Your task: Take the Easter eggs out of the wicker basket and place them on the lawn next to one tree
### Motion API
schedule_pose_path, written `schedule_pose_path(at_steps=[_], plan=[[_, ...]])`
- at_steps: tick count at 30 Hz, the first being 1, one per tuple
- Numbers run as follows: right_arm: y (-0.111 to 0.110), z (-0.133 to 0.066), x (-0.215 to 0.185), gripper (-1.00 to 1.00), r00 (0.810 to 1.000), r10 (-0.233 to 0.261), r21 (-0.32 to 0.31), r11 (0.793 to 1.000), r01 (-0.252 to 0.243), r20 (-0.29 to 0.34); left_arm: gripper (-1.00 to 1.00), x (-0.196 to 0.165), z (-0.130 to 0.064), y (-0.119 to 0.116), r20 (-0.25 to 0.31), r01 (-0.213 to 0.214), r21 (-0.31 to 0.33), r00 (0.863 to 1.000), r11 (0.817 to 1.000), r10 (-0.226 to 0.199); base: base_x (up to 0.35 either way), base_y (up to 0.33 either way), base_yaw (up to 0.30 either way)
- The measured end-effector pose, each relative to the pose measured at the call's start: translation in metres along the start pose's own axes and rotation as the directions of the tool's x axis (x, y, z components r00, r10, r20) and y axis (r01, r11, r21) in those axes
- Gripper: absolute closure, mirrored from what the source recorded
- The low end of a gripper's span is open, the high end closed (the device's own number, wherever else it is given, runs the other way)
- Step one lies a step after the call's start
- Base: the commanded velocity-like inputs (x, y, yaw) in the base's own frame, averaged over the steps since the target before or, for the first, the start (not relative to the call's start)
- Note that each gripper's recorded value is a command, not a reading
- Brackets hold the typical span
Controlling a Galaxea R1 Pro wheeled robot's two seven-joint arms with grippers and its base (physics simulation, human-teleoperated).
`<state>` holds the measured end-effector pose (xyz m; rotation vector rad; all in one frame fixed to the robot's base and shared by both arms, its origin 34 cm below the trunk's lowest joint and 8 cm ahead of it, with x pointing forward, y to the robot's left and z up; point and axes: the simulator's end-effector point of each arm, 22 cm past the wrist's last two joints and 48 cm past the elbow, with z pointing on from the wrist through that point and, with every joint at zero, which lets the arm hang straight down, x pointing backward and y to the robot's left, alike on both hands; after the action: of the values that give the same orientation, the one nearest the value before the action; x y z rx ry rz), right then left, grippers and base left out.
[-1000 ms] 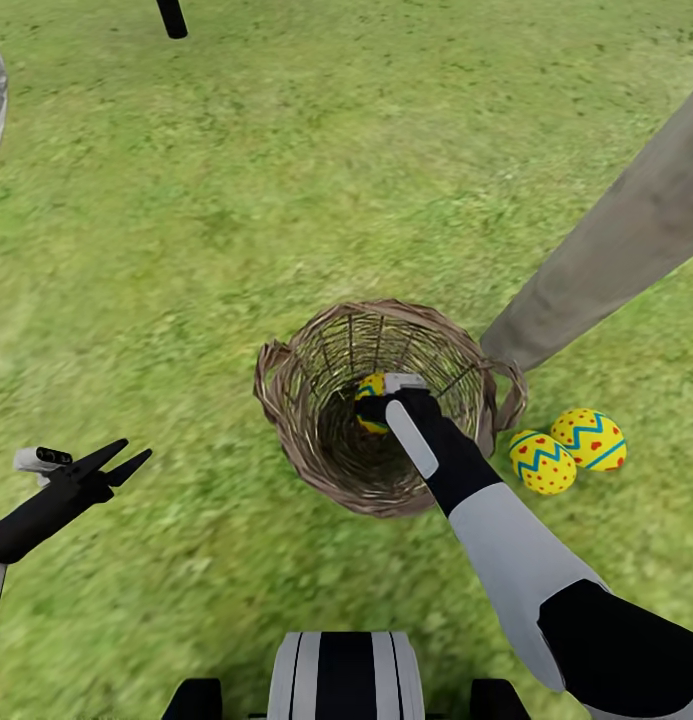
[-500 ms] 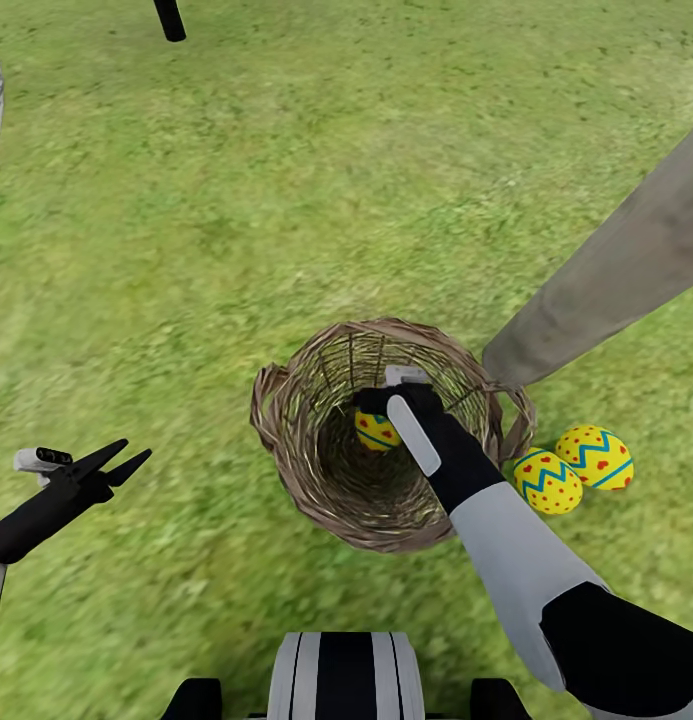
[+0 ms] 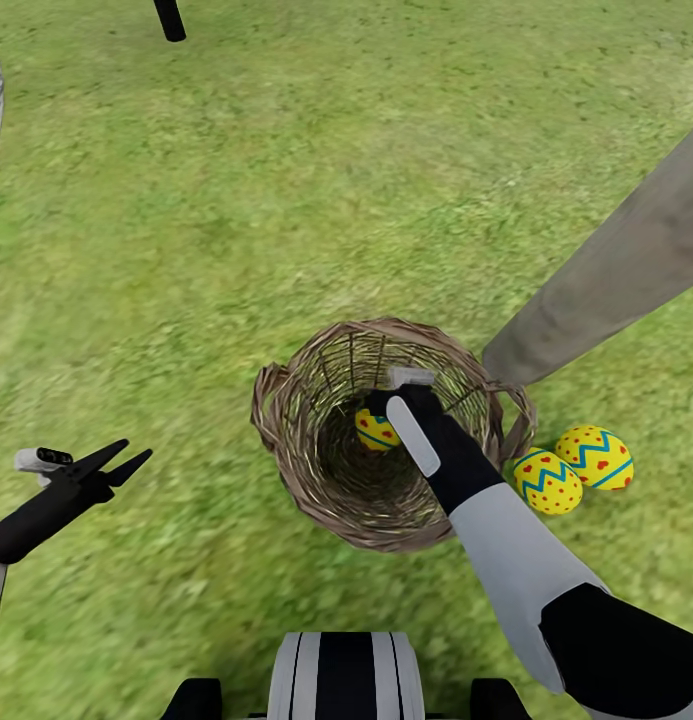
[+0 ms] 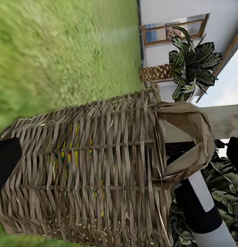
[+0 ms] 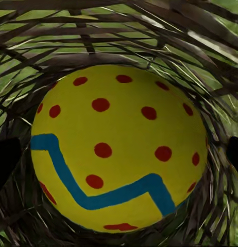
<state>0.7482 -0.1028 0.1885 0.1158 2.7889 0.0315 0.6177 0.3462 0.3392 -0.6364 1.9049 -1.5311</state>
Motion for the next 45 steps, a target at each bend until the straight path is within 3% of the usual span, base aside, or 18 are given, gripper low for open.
schedule_pose_path(at_steps=[3, 11, 17, 27, 45], plan=[[-0.004, 0.0, 0.0, -1.0, 1.0, 0.003, 0.024, 1.0, -0.003, 0.001, -1.0, 0.001, 0.001, 0.0, 0.001, 0.003, 0.003, 1.0, 1.0, -0.003, 0.0, 0.0, 0.0], [-0.003, 0.003, 0.006, -1.0, 1.0, 0.005, 0.019, 1.0, -0.005, -0.012, -1.0, 0.002, 0.001, 0.002, 0.0, 0.007, 0.0, 1.0, 1.0, -0.007, 0.0, 0.0, 0.0], [0.008, 0.007, 0.018, -1.0, 0.997, 0.054, -0.031, 0.998, -0.056, -0.056, -1.0, 0.004, 0.001, 0.007, -0.003, 0.012, -0.007, 1.0, 1.0, -0.012, 0.0, 0.0, 0.0], [0.007, 0.006, 0.017, -1.0, 0.997, 0.054, -0.03, 0.998, -0.056, -0.054, -1.0, 0.005, 0.001, 0.007, -0.003, 0.012, -0.007, 1.0, 1.0, -0.012, 0.0, 0.0, 0.0], [0.004, 0.023, 0.035, -1.0, 0.995, 0.054, -0.02, 0.998, -0.056, -0.086, -1.0, 0.011, 0.0, 0.025, -0.01, 0.034, -0.029, 0.999, 0.999, -0.035, 0.0, 0.0, 0.0]])
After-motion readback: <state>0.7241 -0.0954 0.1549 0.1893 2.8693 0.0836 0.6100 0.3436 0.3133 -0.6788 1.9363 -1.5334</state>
